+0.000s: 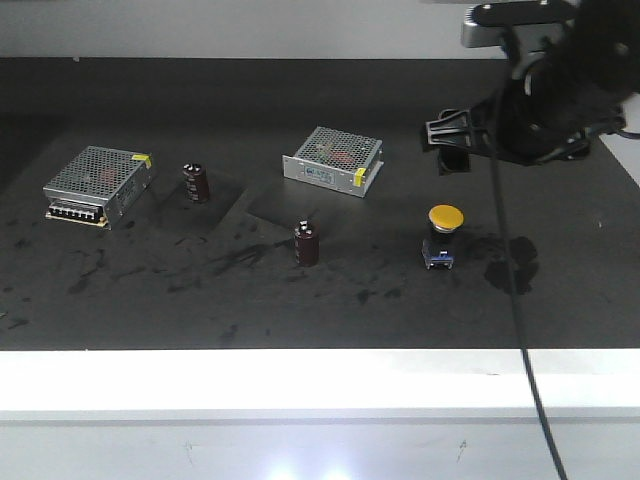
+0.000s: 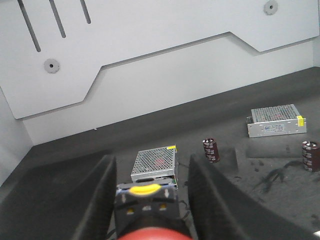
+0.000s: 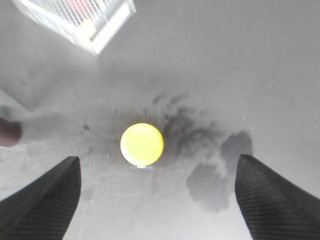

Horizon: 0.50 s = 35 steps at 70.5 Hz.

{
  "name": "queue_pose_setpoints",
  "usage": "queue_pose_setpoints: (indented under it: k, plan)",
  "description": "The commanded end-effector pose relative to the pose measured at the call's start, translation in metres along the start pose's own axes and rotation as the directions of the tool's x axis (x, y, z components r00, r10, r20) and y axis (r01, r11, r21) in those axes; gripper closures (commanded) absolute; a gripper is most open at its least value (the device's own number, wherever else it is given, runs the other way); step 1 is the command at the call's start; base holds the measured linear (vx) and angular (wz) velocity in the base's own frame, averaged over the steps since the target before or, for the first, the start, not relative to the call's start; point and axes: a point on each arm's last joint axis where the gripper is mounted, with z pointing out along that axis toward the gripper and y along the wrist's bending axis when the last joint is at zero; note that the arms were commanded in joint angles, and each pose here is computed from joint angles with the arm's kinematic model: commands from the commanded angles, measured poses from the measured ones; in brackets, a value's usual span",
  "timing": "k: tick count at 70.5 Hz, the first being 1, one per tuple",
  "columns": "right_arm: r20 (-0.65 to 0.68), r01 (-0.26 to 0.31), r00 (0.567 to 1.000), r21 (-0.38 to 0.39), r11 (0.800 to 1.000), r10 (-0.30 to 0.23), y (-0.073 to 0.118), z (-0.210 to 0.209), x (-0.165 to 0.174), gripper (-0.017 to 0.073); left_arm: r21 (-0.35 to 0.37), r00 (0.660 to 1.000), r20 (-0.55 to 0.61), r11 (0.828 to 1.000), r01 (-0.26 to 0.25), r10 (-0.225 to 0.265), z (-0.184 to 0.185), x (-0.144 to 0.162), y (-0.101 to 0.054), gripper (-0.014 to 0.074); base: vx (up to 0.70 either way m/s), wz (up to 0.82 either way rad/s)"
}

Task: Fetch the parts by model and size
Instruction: 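Move the right gripper down over the yellow-capped push-button switch, then close the right gripper on the yellow-capped switch's blue base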

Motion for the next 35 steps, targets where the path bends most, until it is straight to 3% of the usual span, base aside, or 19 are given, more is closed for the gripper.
queue_pose_setpoints:
  k: [1, 14, 21, 30, 35]
  plan:
    - [-0.004, 0.017, 1.0, -0.006, 1.0, -0.017, 0.003, -0.008, -0.017, -0.0031, 0.002, 0.997, 0.077, 1.0, -0.01, 0.01, 0.001, -0.013, 0.001, 0.0601, 0.0, 0.0]
    - [-0.176, 0.036, 0.984, -0.022, 0.999, -0.04, 0.016, 0.029, -0.024, -0.0031, 0.002, 0.997, 0.077, 1.0, -0.01, 0.01, 0.001, -0.013, 0.001, 0.0601, 0.0, 0.0]
    - [-0.226, -0.012, 0.974, -0.06, 0.998, -0.002, 0.015, 0.05, -0.025, -0.0031, 0.002, 0.997, 0.077, 1.0, -0.01, 0.01, 0.001, -0.013, 0.001, 0.0601, 0.0, 0.0]
    - [-0.297, -0.08, 0.953, -0.053, 0.995, 0.061, -0.002, 0.08, -0.023, -0.0031, 0.002, 0.997, 0.077, 1.0, -0.01, 0.01, 0.001, -0.013, 0.001, 0.0601, 0.0, 0.0]
    - [-0.309, -0.08, 0.949, -0.043, 0.996, 0.062, -0.01, 0.087, -0.023, -0.0031, 0.002, 0.997, 0.076, 1.0, -0.01, 0.01, 0.001, -0.013, 0.001, 0.0601, 0.0, 0.0]
